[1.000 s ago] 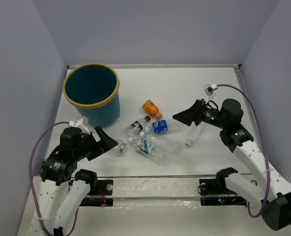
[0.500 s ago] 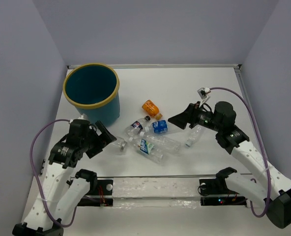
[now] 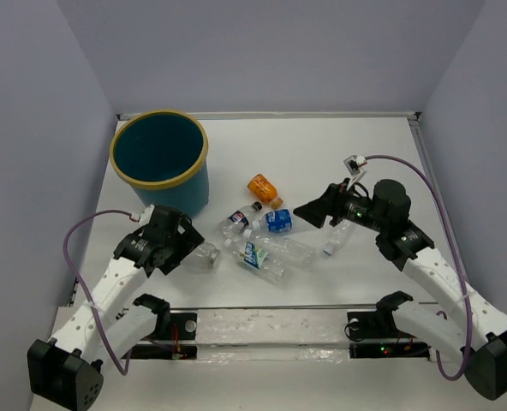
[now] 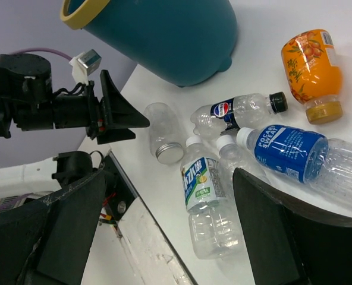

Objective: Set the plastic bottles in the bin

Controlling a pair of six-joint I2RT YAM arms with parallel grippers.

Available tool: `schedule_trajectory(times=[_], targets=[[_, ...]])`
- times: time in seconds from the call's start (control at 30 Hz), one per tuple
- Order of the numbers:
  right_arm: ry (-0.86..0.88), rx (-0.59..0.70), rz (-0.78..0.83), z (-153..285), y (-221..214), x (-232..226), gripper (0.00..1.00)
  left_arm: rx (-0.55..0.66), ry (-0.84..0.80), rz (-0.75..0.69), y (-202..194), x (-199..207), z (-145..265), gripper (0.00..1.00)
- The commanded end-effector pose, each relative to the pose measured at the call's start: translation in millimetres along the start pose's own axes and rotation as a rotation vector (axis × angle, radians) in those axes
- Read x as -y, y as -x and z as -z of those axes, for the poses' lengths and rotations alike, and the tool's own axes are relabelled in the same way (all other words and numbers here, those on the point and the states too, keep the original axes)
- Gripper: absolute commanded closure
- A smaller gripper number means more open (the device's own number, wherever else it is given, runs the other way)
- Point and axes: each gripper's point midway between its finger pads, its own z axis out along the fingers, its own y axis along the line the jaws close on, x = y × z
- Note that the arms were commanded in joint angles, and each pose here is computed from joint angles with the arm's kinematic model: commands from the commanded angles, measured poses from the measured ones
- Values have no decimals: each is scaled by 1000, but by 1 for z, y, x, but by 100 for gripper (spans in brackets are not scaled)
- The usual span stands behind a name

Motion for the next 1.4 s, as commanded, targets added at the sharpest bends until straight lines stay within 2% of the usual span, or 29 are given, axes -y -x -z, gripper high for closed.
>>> schedule_trajectory(times=[0.0,0.17,0.53,0.77,0.8,0.9,0.93,1.0,1.13,1.23,1.27,1.37], targets=[[66,35,73,6,10,-19,8,102,2,108,11,4,-15,1],[96,27,89,10,7,-25,7,132,26,150,10,6,-32,1],[148,44,129,24,5,-40,7,135,82,133,-2,7,-63,1],[142,35,137,24,1,-37,9,144,112,130,-8,-7,-71,13],[142,35,138,24,1,-37,9,145,112,127,-8,-8,-70,21],[139,40,140,25,1,-37,9,157,99,124,-6,-12,-65,34],[133,46,142,25,3,-36,9,163,70,126,-5,-7,-61,43],[125,44,137,25,2,-35,9,165,46,129,-2,-3,-56,48],[85,41,117,20,3,-25,11,191,12,62,6,8,-34,49],[29,17,96,9,0,-8,14,216,-84,-12,10,35,-3,49],[18,12,91,6,0,-5,14,220,-157,-62,6,55,15,49],[-19,0,80,-2,0,6,14,222,-227,-117,-2,74,43,49]])
